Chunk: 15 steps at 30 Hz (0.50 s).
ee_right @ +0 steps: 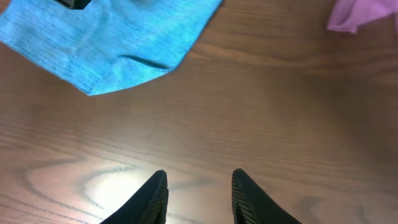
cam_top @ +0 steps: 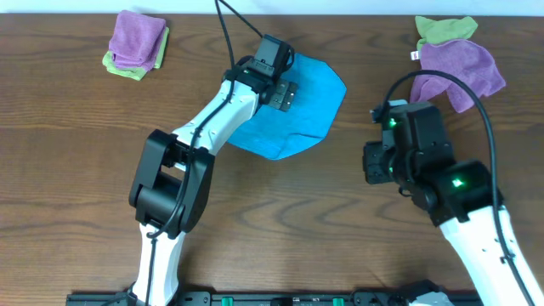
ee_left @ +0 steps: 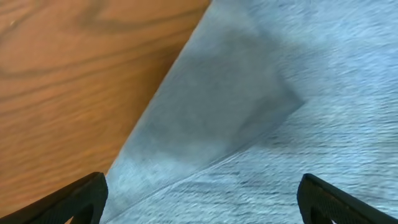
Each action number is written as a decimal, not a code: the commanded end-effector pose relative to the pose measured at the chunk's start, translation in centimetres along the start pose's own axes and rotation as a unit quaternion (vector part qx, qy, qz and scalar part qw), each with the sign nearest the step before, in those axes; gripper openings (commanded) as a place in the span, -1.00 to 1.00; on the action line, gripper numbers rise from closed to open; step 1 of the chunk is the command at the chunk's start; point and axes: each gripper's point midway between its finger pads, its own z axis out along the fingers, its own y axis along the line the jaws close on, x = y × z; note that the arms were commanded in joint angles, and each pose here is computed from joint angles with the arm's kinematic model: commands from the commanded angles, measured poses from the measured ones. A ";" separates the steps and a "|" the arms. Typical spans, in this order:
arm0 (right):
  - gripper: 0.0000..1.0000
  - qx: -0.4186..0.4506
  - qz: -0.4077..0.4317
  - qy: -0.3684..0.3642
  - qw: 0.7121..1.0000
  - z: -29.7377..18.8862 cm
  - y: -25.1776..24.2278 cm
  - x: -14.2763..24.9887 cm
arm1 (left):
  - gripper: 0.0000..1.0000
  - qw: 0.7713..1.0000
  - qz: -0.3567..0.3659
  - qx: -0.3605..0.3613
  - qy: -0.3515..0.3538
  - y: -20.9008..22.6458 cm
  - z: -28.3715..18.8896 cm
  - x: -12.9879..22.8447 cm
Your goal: Fold the cloth
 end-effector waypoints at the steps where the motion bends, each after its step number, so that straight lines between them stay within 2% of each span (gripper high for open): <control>1: -0.23 0.007 0.013 -0.015 1.000 -1.1 -0.9 -0.1 | 0.96 0.998 0.028 0.044 -0.017 -1.5 0.1 -1.1; 8: -0.16 0.011 0.021 -0.025 0.999 -2.2 -1.5 0.2 | 0.97 0.997 0.041 0.058 -0.035 -2.3 1.9 -1.5; 14: -0.15 0.012 0.020 -0.015 1.000 -2.2 -1.5 0.6 | 1.00 0.992 0.051 0.111 -0.024 -4.2 3.0 -0.3; 15: -0.15 0.012 0.020 -0.014 1.000 -2.2 -1.5 0.7 | 0.90 0.992 0.052 0.115 -0.022 -4.4 3.1 -0.2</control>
